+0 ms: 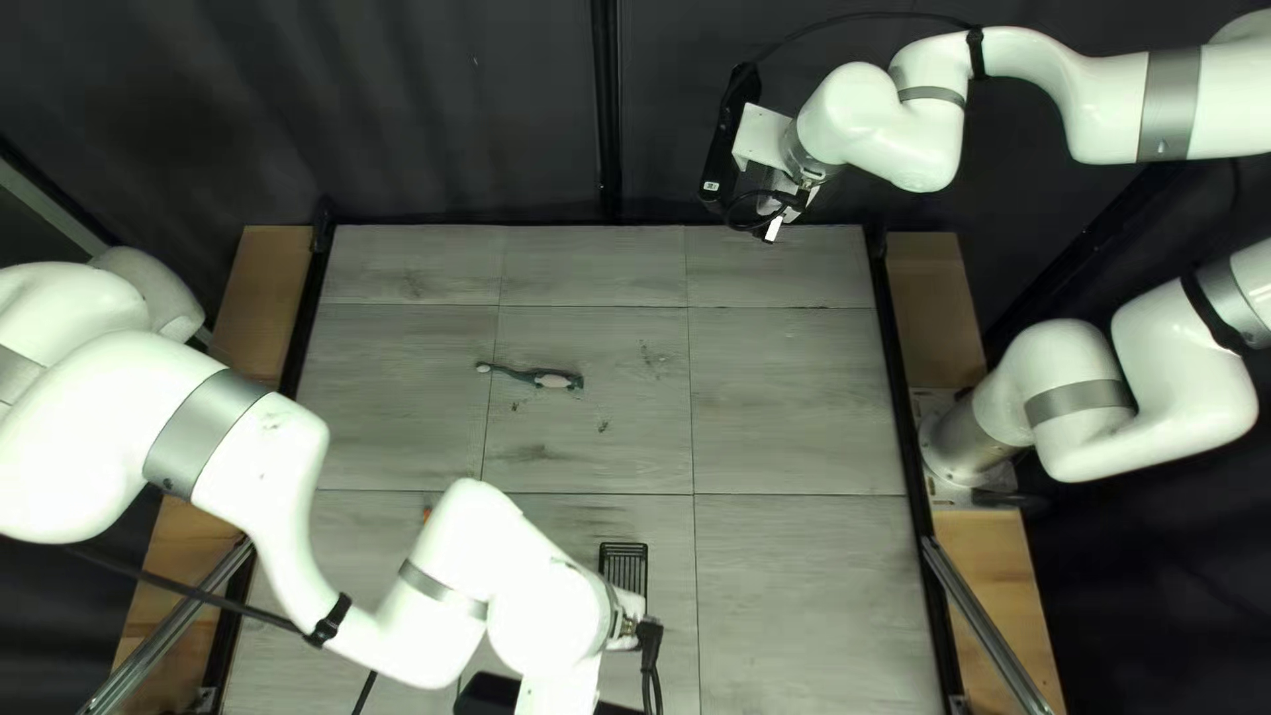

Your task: Pick up toothbrushes and insert them into a toothbrush holder

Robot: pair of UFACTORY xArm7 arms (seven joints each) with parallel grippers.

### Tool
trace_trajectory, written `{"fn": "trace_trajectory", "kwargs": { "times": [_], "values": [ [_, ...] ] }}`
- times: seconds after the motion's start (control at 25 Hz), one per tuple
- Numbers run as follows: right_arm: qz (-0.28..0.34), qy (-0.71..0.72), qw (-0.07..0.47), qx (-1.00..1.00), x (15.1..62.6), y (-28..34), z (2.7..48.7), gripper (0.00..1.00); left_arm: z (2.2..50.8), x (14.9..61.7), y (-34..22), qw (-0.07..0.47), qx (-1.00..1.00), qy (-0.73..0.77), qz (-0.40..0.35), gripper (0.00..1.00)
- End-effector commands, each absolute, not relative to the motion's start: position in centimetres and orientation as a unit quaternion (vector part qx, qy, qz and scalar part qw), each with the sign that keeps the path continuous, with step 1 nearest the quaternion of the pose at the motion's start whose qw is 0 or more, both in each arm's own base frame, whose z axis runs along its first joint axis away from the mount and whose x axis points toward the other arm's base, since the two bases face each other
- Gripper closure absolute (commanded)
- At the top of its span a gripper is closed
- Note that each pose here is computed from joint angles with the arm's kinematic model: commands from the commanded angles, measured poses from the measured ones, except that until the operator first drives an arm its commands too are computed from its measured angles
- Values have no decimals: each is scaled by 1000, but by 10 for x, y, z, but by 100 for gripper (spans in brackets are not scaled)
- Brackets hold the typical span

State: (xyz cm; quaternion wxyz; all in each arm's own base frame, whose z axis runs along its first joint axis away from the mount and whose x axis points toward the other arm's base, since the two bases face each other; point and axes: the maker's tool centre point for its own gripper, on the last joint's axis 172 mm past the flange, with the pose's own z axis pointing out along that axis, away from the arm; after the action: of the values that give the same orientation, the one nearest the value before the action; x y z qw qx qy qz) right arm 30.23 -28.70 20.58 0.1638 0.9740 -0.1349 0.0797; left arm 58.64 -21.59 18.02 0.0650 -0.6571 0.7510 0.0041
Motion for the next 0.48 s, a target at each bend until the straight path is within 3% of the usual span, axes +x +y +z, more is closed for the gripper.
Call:
{"fn": "trace_trajectory", "kwargs": {
  "times": [0.04, 0.48],
  "values": [
    [80, -135, 164, 974, 302, -287, 206, 0, 180, 589, -217, 63, -654, 754, -3, 0],
    [80, -135, 164, 974, 302, -287, 206, 0, 186, 586, -207, 62, -662, 747, -15, 0]
  ]
}}
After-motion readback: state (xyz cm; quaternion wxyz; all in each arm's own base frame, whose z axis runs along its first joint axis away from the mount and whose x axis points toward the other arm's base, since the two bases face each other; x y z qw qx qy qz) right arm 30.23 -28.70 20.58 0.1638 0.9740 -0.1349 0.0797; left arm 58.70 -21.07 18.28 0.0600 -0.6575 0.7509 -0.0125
